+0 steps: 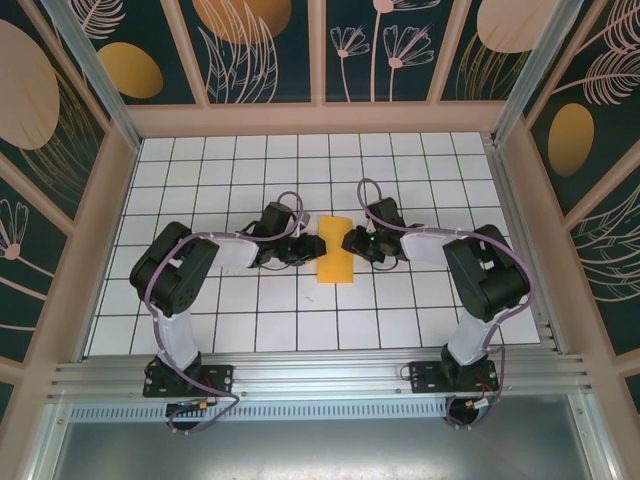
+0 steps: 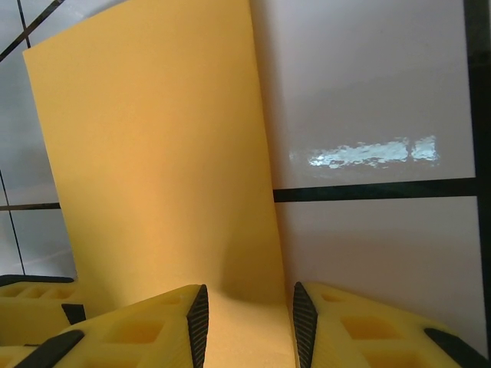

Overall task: Fold a paper plane with a square sheet of paper (pick it up from the middle)
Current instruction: Fold the triangle a second time at the center of the table.

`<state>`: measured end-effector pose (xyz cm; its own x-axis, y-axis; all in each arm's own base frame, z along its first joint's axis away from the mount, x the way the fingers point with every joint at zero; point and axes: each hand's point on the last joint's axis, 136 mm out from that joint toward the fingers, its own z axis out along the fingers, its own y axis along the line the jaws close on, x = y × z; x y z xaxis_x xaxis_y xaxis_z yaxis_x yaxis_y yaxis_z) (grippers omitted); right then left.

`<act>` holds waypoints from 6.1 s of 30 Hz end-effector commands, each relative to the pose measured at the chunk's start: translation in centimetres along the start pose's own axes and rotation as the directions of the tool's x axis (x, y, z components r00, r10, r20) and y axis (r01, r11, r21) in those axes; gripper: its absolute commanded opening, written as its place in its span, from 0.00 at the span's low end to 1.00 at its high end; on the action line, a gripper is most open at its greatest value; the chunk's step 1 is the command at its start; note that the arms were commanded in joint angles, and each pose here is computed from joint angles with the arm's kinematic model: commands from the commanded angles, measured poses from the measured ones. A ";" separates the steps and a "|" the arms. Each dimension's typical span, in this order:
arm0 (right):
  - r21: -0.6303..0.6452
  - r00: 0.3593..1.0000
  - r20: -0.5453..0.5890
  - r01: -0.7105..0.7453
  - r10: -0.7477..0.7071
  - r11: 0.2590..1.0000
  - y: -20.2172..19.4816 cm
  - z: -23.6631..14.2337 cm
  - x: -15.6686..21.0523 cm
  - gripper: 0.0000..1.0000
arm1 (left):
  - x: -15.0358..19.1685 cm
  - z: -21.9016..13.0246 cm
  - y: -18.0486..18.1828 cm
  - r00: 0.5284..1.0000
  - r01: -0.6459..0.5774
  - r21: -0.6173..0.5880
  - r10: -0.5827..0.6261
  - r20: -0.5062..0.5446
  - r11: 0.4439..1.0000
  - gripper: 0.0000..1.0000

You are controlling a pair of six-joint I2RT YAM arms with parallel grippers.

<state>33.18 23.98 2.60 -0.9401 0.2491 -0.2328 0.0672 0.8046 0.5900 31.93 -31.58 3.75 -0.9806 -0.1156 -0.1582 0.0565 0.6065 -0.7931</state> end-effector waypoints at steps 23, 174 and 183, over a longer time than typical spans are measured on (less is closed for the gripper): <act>0.077 0.808 0.237 0.537 -0.539 0.840 5.3 -5.8 5.2 0.54 | 0.3 -2.3 -0.4 0.995 0.084 -0.019 -0.083 0.047 0.996 0.07; -0.196 0.833 0.013 0.545 -0.554 0.815 8.1 1.4 6.3 0.06 | 4.2 -3.6 8.9 0.995 0.093 -0.291 -0.079 0.059 0.952 0.10; -0.213 0.815 0.011 0.568 -0.580 0.795 7.9 0.9 5.8 0.07 | 4.0 -3.7 8.8 0.995 0.091 -0.292 -0.076 0.059 0.952 0.09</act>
<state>28.14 31.88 4.33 -0.8221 -0.2288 -0.5213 -0.5128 0.6955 0.5034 28.99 -25.45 1.31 -0.9609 -0.2171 -0.1718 -0.0415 0.7265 -0.6859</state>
